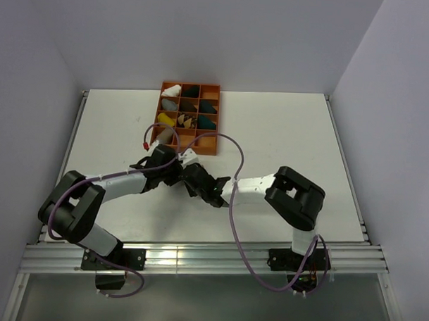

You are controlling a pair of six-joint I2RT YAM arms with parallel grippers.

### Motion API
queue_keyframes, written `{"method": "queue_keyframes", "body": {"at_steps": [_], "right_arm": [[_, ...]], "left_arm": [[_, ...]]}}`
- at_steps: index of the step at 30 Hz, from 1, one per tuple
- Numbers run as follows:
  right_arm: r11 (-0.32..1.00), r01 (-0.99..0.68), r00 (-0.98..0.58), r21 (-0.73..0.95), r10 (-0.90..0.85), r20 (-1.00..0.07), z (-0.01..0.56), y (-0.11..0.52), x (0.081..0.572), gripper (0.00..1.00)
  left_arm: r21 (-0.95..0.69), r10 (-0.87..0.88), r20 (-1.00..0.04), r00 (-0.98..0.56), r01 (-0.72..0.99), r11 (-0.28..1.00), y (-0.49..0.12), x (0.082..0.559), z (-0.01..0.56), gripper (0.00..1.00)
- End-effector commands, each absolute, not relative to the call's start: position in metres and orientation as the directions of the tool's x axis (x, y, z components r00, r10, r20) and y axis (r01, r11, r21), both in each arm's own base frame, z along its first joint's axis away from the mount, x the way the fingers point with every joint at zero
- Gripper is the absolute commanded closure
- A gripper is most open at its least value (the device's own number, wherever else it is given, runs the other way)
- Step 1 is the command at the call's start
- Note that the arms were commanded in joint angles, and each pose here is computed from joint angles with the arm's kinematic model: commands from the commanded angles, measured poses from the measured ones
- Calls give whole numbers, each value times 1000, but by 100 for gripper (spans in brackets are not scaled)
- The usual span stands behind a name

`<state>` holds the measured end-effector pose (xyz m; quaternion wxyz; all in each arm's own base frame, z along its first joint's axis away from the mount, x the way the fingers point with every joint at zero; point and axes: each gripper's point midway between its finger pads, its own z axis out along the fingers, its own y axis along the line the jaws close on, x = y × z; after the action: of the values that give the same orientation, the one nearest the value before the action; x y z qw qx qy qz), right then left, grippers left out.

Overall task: Roll the socks
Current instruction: Roll the sock at the center of the board.

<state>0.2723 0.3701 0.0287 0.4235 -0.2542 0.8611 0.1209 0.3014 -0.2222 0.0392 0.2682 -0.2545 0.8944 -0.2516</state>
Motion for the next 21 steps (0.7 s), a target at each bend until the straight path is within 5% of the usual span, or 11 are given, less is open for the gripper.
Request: {"method": "queue_keyframes", "body": {"at_steps": [1,5,8,21], "right_arm": [[857,-514,-663,-27,-417,-621,-29,319,265,99],[830,-553,-701,77,-413,-581,-26,316,260,100],[796,-580,-730,171,-415,-543,-20,318,253,100],[624,-492,-870,607,-377,-318,10,341,221,100]], "left_arm": [[-569,-482,-304,-822,-249,784,-240,266,44,82],[-601,-497,-332,-802,-227,767,-236,273,61,38],[-628,-533,-357,-767,-225,745,-226,281,76,23],[-719,-606,-344,-717,-214,661,-213,276,78,25]]}}
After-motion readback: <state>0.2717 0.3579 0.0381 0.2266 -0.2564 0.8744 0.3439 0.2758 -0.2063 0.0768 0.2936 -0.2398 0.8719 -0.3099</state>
